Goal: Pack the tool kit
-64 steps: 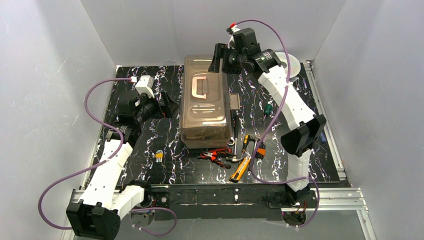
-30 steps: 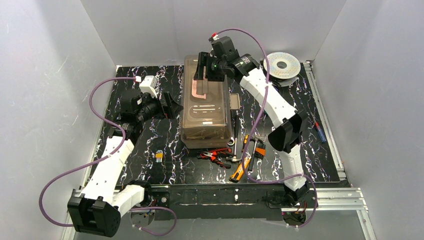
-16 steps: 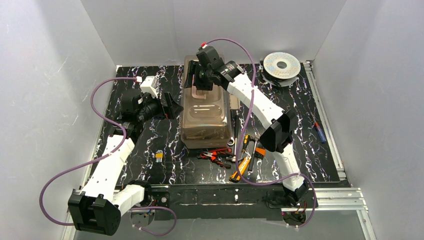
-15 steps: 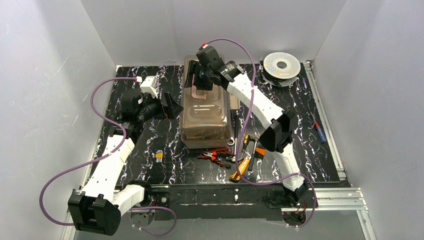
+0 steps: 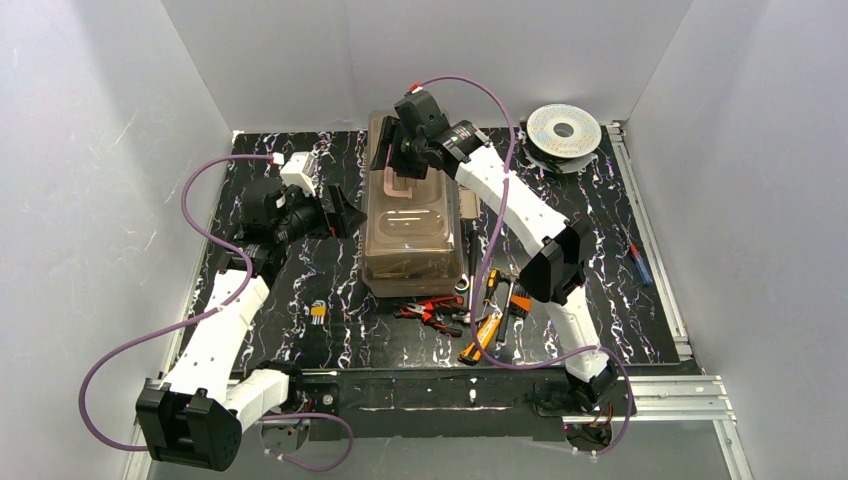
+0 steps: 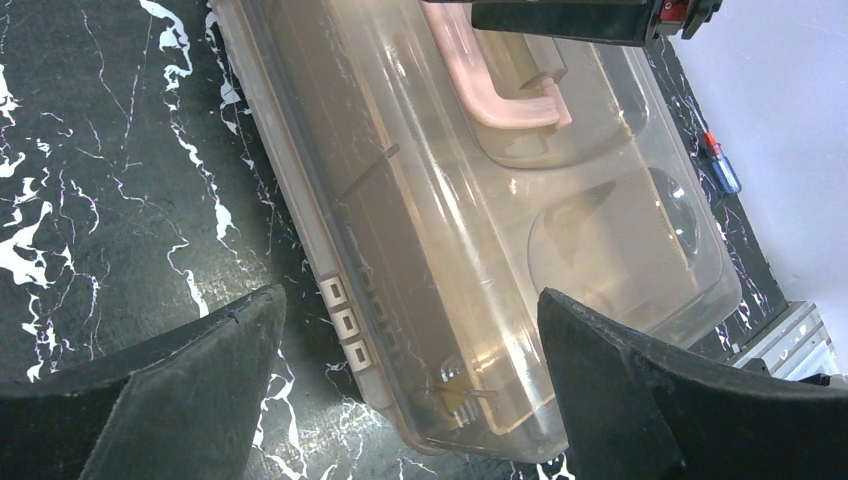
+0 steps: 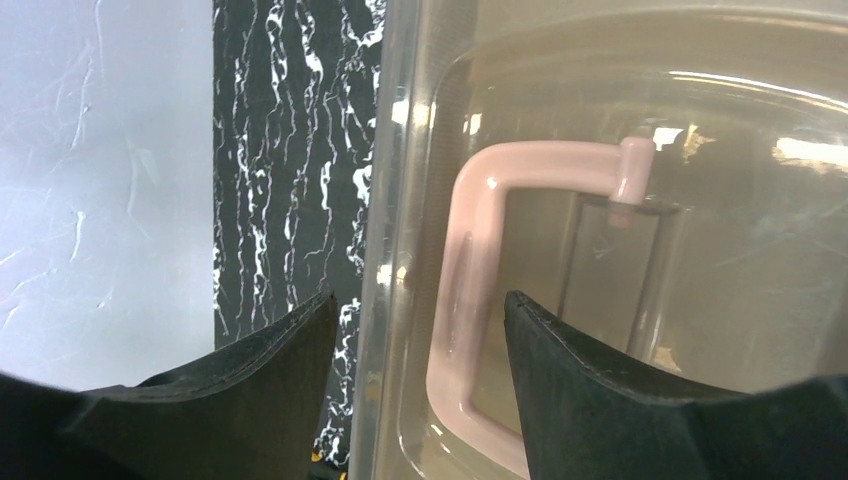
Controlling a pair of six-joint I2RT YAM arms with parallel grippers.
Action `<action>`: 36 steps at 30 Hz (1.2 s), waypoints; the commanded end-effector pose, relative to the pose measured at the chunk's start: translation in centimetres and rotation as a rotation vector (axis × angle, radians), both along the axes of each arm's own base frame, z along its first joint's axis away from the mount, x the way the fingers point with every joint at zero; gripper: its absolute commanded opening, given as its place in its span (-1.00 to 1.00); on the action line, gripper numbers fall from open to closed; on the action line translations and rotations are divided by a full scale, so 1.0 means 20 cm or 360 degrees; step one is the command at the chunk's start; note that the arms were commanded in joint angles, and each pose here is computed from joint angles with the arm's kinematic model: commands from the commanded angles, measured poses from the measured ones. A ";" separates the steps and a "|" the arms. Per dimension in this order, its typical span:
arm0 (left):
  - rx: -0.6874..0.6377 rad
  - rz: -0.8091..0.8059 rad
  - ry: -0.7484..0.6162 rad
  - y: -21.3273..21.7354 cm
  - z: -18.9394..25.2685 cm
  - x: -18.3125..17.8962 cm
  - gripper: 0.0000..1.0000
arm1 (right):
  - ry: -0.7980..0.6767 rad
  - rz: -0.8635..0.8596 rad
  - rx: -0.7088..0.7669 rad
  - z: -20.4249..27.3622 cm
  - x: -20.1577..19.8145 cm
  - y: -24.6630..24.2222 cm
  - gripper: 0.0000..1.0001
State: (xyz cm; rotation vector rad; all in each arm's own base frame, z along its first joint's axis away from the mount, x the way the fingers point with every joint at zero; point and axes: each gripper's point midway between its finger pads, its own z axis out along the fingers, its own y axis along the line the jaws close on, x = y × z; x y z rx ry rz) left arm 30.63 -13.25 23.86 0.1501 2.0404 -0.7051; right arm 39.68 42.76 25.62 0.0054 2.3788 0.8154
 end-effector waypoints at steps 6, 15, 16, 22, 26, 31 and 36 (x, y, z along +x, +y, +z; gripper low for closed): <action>-0.0001 0.0009 -0.0032 0.01 0.06 -0.01 0.93 | -0.0080 -0.0113 -0.0158 -0.03 0.01 -0.05 0.38; -0.0031 0.0031 0.0073 0.00 -0.01 0.01 0.96 | 0.0090 0.0241 0.0285 0.09 -0.16 0.22 0.38; -0.0039 0.0033 0.0117 -0.01 -0.04 0.02 0.96 | 0.0106 0.0302 0.0348 0.13 -0.19 0.24 0.38; -0.0194 0.0036 0.0004 -0.02 0.07 0.04 0.84 | 0.0228 0.0513 0.1063 0.35 -0.21 0.11 0.35; -0.0404 0.0204 0.0079 0.02 0.31 0.14 0.84 | 0.0219 0.0616 0.1202 0.43 -0.23 0.10 0.31; -0.0729 0.0305 0.0265 -0.03 0.38 0.38 0.82 | 0.0123 0.0594 0.1273 0.48 -0.23 -0.02 0.23; -0.0855 0.0319 0.0332 -0.07 0.37 0.52 0.81 | 0.0127 0.0590 0.1300 0.47 -0.23 -0.07 0.17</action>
